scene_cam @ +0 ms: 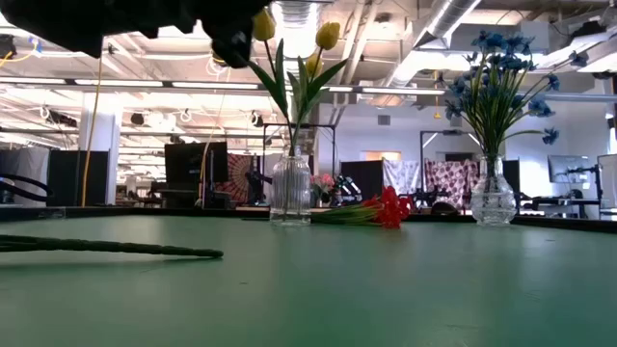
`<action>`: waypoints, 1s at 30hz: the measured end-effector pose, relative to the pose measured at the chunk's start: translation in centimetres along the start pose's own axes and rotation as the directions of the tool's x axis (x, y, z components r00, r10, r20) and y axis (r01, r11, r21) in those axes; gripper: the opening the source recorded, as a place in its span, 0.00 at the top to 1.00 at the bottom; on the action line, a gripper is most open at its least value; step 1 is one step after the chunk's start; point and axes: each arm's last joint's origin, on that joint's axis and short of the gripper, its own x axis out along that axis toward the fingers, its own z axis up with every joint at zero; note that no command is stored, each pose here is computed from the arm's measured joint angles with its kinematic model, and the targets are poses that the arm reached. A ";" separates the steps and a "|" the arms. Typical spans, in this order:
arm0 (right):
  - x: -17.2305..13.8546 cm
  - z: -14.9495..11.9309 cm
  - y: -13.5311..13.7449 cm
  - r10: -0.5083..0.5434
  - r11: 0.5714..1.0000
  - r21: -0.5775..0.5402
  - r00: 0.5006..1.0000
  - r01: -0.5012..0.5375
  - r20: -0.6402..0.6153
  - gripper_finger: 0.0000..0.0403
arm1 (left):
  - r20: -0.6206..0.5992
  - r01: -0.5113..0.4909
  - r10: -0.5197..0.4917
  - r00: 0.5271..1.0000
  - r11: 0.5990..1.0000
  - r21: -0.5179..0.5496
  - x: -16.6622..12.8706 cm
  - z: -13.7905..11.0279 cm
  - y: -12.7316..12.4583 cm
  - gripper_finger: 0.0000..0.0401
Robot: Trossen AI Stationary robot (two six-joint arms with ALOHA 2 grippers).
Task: Sort flowers into vase by color
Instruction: Put the center red flowers into the yellow vase
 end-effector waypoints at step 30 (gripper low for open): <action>-4.7 -5.5 6.7 -0.465 0.884 0.087 0.851 0.458 0.244 0.95 | -0.017 0.041 -0.042 0.999 0.998 -0.048 6.3 -0.3 -0.8 0.68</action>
